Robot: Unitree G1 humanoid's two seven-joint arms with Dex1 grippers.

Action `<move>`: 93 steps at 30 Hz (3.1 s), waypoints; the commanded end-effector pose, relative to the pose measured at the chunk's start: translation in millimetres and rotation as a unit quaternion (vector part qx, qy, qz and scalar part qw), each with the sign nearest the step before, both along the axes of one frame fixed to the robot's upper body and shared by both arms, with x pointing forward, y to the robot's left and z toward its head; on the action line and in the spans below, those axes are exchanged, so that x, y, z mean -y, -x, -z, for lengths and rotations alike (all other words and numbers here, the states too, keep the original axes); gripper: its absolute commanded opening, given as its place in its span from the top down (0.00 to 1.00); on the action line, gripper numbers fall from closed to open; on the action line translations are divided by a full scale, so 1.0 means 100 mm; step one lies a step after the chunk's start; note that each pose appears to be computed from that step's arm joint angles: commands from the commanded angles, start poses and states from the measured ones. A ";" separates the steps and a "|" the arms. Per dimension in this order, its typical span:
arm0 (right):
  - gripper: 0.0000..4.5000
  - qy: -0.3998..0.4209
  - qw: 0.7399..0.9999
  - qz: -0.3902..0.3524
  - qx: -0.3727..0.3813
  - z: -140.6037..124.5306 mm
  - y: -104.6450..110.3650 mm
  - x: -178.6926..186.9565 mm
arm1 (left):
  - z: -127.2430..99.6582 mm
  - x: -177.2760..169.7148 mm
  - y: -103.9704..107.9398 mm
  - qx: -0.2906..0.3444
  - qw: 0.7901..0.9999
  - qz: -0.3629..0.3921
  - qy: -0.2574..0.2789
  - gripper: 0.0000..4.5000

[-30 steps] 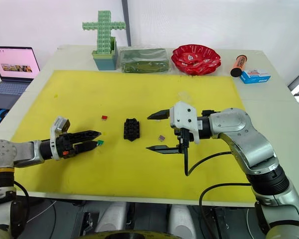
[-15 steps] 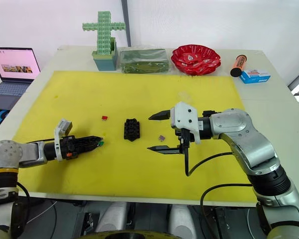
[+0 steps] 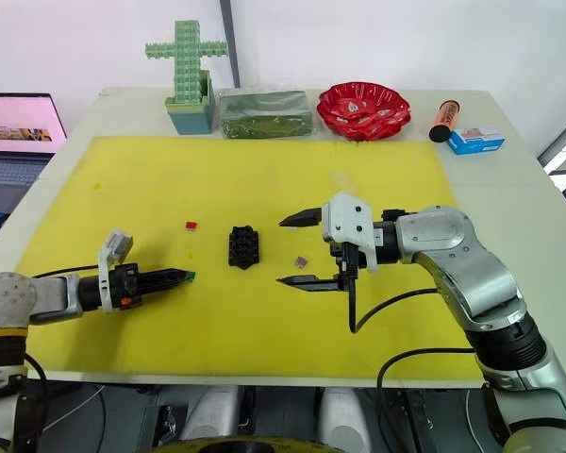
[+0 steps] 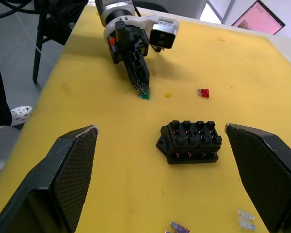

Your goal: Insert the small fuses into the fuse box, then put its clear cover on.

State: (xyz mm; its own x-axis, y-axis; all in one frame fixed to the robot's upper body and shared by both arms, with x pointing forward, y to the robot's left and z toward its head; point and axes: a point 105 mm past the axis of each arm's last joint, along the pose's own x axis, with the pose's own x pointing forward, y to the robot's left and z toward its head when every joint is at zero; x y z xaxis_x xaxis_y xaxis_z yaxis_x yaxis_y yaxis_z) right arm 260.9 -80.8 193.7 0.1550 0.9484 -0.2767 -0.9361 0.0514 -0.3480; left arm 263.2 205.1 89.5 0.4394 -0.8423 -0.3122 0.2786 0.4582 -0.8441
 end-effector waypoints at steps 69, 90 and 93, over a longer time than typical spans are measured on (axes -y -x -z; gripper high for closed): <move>0.63 -0.035 0.997 -0.031 -0.065 -0.07 0.11 -0.34 | -0.88 1.08 0.22 0.648 0.730 0.201 -0.076 1.00; 0.99 -0.041 0.996 -0.029 -0.067 -0.07 0.09 -0.33 | -0.87 1.12 0.23 0.646 0.731 0.209 -0.068 1.00; 0.99 -0.042 0.996 -0.030 -0.067 -0.07 0.09 -0.33 | -0.87 1.12 0.22 0.647 0.729 0.211 -0.068 1.00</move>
State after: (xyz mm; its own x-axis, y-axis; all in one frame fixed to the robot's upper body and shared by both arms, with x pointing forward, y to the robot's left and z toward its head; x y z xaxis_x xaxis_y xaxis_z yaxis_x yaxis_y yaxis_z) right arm 256.9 -50.7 189.8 0.0817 0.9656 -0.2468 -0.9833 0.0377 -0.1781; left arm 245.0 98.9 169.6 0.1886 -0.9816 0.0294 0.9472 0.1897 0.2584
